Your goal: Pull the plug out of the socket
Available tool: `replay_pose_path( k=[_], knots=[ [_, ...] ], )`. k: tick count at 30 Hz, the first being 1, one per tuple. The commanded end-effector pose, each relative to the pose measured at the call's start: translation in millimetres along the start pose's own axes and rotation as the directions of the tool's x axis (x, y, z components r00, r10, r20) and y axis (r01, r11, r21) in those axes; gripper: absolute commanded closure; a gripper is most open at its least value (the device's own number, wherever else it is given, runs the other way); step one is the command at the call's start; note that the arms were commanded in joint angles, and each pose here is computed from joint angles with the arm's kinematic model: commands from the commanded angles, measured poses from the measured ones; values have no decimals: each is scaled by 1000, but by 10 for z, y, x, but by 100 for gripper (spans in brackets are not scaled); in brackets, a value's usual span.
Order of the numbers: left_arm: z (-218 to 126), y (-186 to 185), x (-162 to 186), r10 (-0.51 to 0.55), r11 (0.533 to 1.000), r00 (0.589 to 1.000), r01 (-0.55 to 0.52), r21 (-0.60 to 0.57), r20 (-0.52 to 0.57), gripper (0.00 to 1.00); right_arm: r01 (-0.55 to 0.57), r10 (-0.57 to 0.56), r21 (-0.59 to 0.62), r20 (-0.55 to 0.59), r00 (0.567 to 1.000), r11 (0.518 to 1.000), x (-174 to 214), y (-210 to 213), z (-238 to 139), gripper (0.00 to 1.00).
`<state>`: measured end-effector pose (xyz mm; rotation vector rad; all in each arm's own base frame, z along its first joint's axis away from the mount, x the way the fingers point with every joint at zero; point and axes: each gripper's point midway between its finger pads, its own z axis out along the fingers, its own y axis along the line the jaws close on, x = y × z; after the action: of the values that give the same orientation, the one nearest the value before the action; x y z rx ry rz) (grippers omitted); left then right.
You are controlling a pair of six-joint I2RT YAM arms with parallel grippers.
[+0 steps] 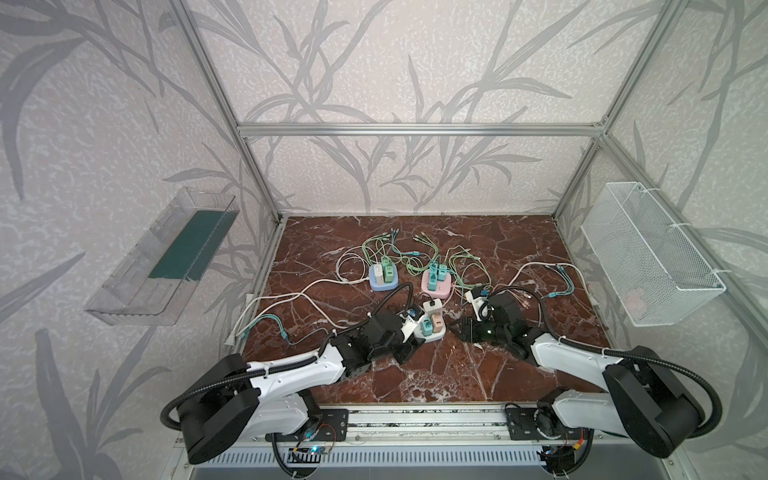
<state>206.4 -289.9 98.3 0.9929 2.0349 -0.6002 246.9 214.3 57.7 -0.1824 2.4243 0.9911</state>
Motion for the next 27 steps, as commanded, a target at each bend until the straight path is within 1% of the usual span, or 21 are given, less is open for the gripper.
replay_pose_path(
  k=[1,5,7,9,14,17,20,27],
  knots=[
    [67,-35,-196,63,998,996,-64,14,60,51,5,-5,-19,21,1000,1000,-91,63,35,46],
    [154,4,-194,85,996,994,-85,-6,61,51,2,-2,-19,12,1000,1000,-95,57,69,47],
    [192,71,-189,80,996,995,-78,-42,63,51,1,-1,-18,11,1000,1000,-109,55,87,47],
    [227,96,-192,96,994,993,-92,-56,68,51,1,-1,-18,7,1000,1000,-115,56,107,48],
    [297,126,-198,117,991,991,-113,-65,63,50,-1,1,-23,-1,1000,1000,-129,64,141,48],
    [344,192,-184,110,992,992,-105,-76,63,49,-3,3,-23,-4,1000,1000,-130,59,157,48],
    [373,220,-189,96,994,993,-91,-66,72,48,-3,3,-27,-6,1000,1000,-132,65,164,48],
    [437,244,-226,117,992,991,-113,-61,69,44,1,-2,-34,-15,1000,999,-128,68,194,48]
  ],
)
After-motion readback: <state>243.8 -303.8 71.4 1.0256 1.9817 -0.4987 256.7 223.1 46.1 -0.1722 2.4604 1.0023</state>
